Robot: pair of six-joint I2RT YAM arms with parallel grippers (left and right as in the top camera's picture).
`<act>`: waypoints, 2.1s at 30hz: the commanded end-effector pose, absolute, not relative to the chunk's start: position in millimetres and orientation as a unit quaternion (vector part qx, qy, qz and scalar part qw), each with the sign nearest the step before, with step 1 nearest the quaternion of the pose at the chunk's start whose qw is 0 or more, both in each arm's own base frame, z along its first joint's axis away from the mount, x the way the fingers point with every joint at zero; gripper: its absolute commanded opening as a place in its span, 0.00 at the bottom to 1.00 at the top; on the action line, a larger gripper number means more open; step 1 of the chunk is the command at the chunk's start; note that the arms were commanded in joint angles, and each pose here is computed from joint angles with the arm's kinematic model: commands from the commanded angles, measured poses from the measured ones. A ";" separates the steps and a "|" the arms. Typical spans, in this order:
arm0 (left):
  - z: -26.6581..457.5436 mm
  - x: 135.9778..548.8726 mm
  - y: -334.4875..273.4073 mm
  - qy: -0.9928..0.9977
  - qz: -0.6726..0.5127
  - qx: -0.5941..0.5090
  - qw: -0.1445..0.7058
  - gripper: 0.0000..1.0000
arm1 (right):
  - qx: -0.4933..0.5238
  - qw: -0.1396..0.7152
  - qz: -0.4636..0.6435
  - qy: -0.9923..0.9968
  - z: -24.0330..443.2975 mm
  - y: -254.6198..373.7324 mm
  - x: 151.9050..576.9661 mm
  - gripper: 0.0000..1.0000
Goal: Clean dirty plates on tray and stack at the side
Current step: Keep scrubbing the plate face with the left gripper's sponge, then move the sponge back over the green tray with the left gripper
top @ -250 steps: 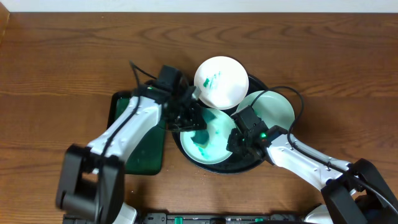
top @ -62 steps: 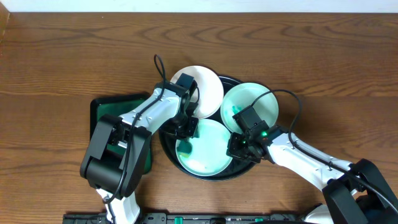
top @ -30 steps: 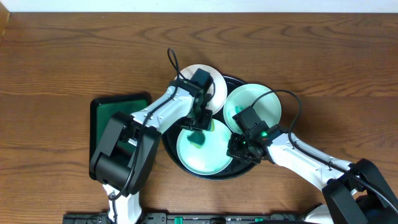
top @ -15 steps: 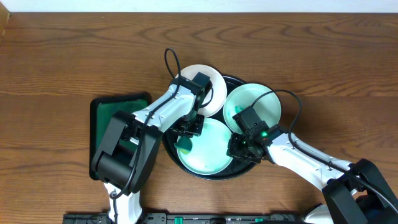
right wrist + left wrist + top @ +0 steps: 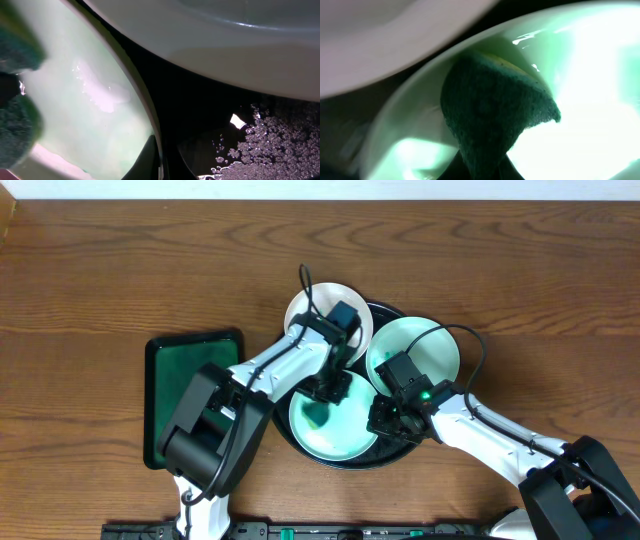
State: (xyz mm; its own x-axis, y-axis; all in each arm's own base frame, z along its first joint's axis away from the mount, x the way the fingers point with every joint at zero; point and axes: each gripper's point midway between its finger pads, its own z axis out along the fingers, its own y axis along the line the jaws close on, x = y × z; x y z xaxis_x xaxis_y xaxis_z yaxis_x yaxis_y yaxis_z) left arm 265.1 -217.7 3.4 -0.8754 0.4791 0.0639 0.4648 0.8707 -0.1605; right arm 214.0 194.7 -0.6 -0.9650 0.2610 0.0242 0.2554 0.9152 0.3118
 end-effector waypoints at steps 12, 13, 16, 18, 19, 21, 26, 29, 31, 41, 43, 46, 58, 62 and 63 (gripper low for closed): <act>4.4 245.6 -286.7 -0.935 0.237 -0.255 0.069 0.07 | 0.137 0.011 0.094 0.986 -21.4 166.4 205.8 0.01; 5.1 243.7 -286.4 -0.934 0.240 -0.253 0.074 0.07 | 0.137 0.011 0.094 0.986 -21.4 166.4 205.9 0.01; 7.5 234.1 -283.8 -0.932 0.246 -0.246 0.098 0.07 | 0.139 0.011 0.094 0.986 -21.4 165.6 206.4 0.01; 7.6 226.8 -278.1 -0.934 0.238 -0.241 0.117 0.06 | 0.139 0.011 0.094 0.986 -21.4 165.6 206.5 0.01; 7.9 223.7 -275.2 -0.934 0.235 -0.237 0.125 0.07 | 0.137 0.012 0.094 0.986 -21.4 165.6 206.5 0.01; 8.5 216.9 -269.3 -0.935 0.227 -0.230 0.144 0.07 | 0.137 0.012 0.094 0.986 -21.4 165.6 206.5 0.01; 0.8 218.3 -241.5 -0.958 0.152 -0.184 0.157 0.07 | 0.137 0.011 0.094 0.986 -21.4 165.6 206.5 0.01; -6.1 230.8 -221.4 -0.973 0.093 -0.158 0.137 0.07 | 0.137 0.011 0.094 0.986 -21.4 165.6 206.4 0.01; -10.6 245.6 -206.2 -0.983 0.051 -0.135 0.111 0.07 | 0.138 0.011 0.094 0.986 -21.4 165.5 206.2 0.01; -16.0 306.2 -155.6 -0.999 -0.036 -0.027 0.013 0.07 | 0.138 0.006 0.089 0.986 -21.9 163.5 203.3 0.01; -15.0 311.5 -155.8 -0.999 -0.029 -0.024 0.005 0.07 | 0.134 0.006 0.089 0.987 -21.9 163.4 203.4 0.01; -3.2 313.9 -162.0 -0.999 -0.010 -0.042 -0.005 0.07 | 0.134 0.005 0.088 0.987 -22.0 163.0 202.8 0.01; 109.3 304.3 -131.4 -0.992 -0.036 -0.040 -0.113 0.07 | 0.132 0.005 0.088 0.987 -22.0 163.1 202.9 0.01; 132.8 294.3 -101.6 -0.987 -0.092 -0.019 -0.133 0.07 | 0.125 0.008 0.089 0.988 -21.9 163.6 203.7 0.01; 136.7 292.7 -92.9 -0.985 -0.107 -0.007 -0.136 0.07 | 0.123 0.008 0.089 0.988 -21.9 163.6 203.7 0.01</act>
State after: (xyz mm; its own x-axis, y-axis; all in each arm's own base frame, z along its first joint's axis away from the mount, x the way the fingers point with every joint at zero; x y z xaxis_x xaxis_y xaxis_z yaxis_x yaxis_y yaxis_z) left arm 286.3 -121.1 123.3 -0.9757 0.0878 -0.2010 0.0699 0.9931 0.0942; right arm 214.5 190.6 -0.8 -0.9678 0.2511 0.0171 0.2444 0.9215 0.3018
